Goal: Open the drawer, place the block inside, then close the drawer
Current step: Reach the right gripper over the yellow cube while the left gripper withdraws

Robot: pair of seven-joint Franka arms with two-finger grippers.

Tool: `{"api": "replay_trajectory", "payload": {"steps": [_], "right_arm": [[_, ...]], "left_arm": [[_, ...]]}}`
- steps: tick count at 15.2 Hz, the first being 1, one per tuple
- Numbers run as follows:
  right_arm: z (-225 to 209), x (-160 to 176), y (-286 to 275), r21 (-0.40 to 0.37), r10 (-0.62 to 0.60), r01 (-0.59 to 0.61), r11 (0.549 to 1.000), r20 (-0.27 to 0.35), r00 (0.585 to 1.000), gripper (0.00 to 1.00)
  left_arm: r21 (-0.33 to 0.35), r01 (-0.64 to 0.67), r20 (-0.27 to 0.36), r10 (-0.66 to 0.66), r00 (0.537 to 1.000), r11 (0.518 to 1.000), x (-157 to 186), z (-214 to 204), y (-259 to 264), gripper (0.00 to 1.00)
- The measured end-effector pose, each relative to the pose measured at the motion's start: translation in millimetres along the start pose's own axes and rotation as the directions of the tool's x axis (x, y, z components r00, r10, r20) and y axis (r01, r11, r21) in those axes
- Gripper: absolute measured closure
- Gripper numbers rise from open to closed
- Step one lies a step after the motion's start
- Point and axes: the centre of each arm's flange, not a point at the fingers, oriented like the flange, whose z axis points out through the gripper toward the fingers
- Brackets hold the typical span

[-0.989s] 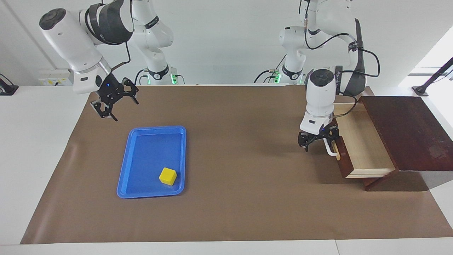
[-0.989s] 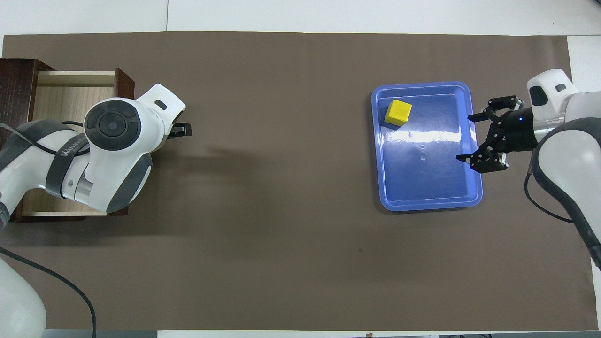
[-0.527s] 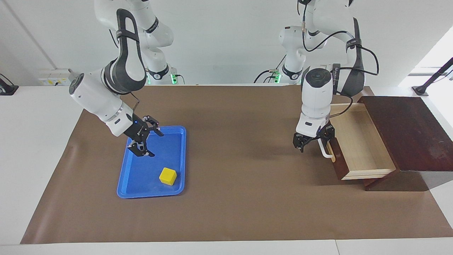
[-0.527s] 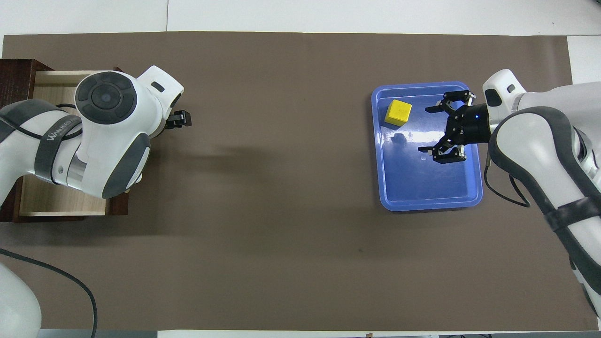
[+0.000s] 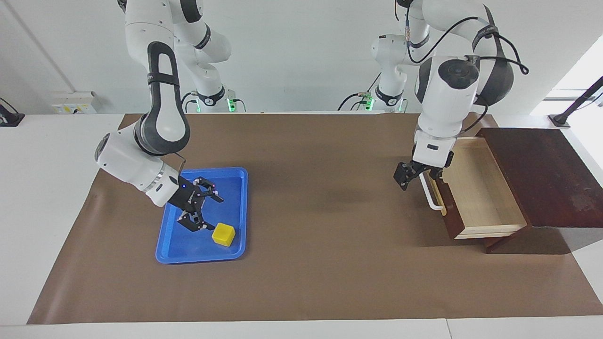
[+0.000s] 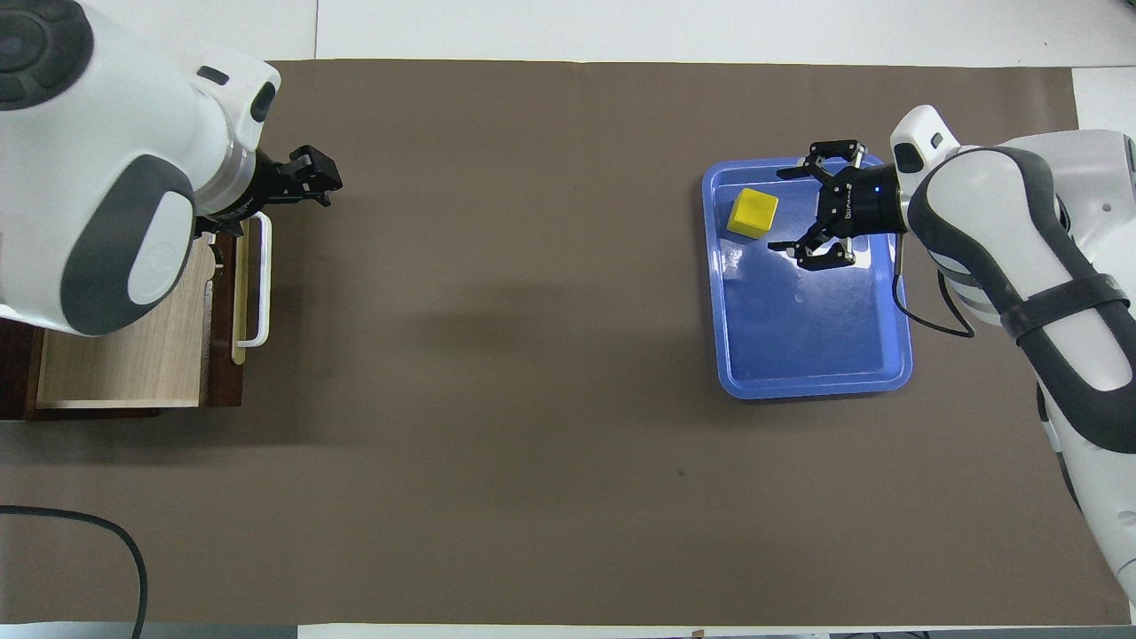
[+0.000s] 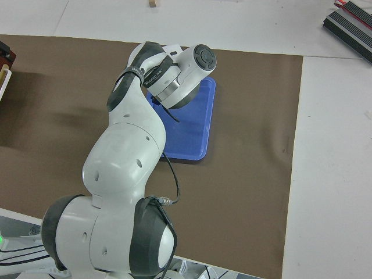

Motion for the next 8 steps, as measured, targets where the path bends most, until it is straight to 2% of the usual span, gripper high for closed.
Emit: {"api": "replay_trajectory", "payload": {"steps": [2,4,6,8], "right_arm": [[4,-4,7,-0.011,0.030,-0.031,0.999,-0.036,0.999,0.00],[12,-11,9,-0.005,0.047,-0.047,0.999,-0.043,0.998,0.00],[19,-17,9,0.004,0.054,-0.054,0.999,-0.040,0.998,0.00],[23,-20,8,0.011,0.059,-0.058,0.998,-0.039,0.998,0.00]], "left_arm": [[0.010,0.106,0.053,-0.107,0.993,0.994,-13,-36,-6,0.00],[0.034,0.219,0.088,-0.221,0.971,0.975,-33,-65,-9,0.00],[0.027,0.338,0.078,-0.339,0.938,0.941,-50,-87,-7,0.00],[0.014,0.461,0.060,-0.461,0.886,0.887,-51,-90,-14,0.00]]}}
